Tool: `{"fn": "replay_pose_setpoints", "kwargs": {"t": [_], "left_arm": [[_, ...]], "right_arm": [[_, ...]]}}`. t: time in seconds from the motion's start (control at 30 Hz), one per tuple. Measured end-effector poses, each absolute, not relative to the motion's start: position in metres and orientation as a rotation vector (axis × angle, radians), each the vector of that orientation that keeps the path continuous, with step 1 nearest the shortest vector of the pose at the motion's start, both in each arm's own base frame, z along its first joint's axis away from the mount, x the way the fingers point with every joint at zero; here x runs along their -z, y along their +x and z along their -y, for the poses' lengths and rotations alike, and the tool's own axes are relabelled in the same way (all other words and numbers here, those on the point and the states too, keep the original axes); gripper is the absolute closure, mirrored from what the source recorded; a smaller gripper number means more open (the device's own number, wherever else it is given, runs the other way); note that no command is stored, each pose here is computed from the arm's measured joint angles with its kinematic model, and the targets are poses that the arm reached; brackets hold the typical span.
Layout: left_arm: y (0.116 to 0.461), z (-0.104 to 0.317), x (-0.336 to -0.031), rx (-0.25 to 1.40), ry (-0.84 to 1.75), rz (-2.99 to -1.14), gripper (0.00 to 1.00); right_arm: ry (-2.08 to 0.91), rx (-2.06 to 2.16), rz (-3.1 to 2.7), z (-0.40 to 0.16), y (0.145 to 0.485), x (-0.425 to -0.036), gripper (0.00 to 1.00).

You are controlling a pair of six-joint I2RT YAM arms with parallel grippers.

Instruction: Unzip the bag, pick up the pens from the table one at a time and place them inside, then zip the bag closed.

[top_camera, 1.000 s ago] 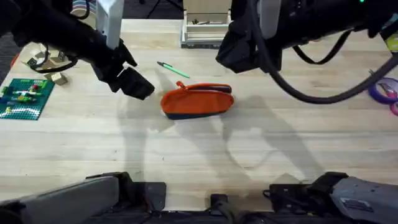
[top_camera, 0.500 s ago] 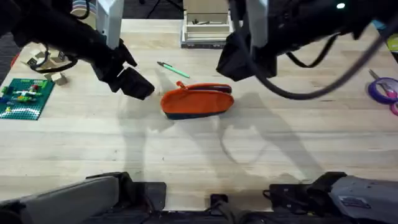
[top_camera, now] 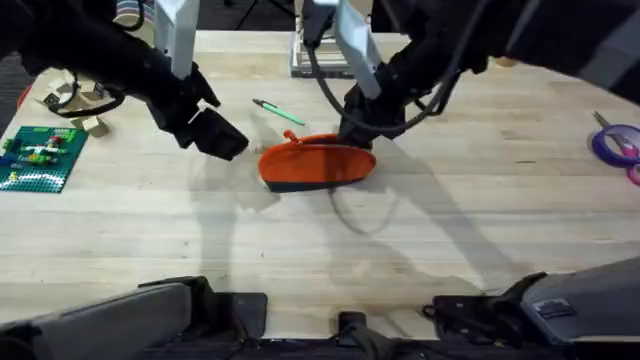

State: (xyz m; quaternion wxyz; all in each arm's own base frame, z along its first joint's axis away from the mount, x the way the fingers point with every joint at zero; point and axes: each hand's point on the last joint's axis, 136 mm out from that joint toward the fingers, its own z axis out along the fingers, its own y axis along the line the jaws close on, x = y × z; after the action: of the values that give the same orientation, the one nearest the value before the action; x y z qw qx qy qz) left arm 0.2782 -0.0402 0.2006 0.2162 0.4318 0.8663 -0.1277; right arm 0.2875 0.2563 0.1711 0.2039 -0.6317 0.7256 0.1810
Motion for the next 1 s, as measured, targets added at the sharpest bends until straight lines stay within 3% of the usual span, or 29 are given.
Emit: {"fn": "replay_pose_setpoints", "kwargs": {"t": [1.0], "left_arm": [[0.278,0.040,-0.201,0.354,1.197,-2.401,0.006]], "right_arm": [[-1.804,-0.539,-2.082,-0.274,0.309,-0.110,0.971]]}}
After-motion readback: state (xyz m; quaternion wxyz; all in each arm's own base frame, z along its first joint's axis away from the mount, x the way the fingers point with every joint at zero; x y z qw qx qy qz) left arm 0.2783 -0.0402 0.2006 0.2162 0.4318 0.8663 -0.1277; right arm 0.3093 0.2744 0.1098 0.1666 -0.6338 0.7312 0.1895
